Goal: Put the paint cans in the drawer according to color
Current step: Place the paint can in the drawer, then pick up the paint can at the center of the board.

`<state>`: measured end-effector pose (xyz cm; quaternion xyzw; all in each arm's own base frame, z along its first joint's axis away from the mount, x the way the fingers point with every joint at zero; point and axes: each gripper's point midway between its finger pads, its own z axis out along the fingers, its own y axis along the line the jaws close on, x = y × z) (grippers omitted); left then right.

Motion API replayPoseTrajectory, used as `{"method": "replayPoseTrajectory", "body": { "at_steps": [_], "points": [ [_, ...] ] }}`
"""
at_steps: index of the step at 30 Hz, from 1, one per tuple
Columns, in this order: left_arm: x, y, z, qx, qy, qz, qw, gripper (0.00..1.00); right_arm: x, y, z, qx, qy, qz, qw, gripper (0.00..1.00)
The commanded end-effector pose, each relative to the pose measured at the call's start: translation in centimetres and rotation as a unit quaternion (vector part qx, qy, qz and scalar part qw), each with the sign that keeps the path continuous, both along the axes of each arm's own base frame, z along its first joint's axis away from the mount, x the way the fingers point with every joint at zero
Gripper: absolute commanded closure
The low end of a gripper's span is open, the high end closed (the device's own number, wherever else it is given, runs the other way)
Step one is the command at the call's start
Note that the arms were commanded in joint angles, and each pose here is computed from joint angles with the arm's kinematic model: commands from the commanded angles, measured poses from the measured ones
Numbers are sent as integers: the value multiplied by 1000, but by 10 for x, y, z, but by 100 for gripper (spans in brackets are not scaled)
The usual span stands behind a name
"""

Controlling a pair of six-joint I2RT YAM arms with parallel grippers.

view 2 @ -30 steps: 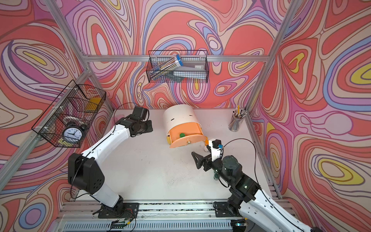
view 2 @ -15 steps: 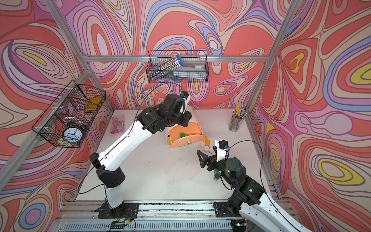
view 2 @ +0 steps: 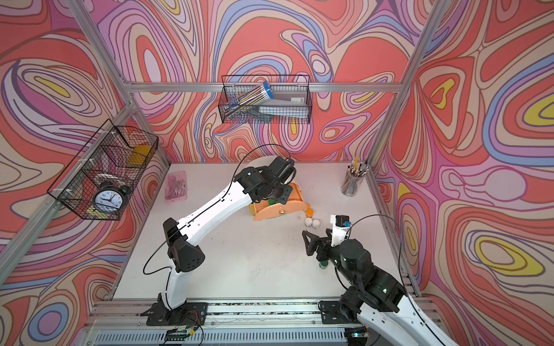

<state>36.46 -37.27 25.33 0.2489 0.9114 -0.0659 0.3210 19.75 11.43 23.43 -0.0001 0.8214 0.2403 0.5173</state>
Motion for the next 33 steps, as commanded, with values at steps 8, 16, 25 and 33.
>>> {"method": "replayPoseTrajectory", "body": {
  "at_steps": [8,16,25,33],
  "points": [
    [-16,22,51,-33,-55,-2,998,1,-18,-73,-82,52,190,-278,940,2],
    [-50,82,113,-83,-146,12,986,1,-6,-50,-142,-203,359,-291,864,8],
    [-95,158,108,-98,-224,28,969,1,5,-40,-177,-234,397,-280,842,36],
    [-99,175,96,-57,-238,26,969,1,15,-45,-199,-205,403,-281,846,42]
  ]
}}
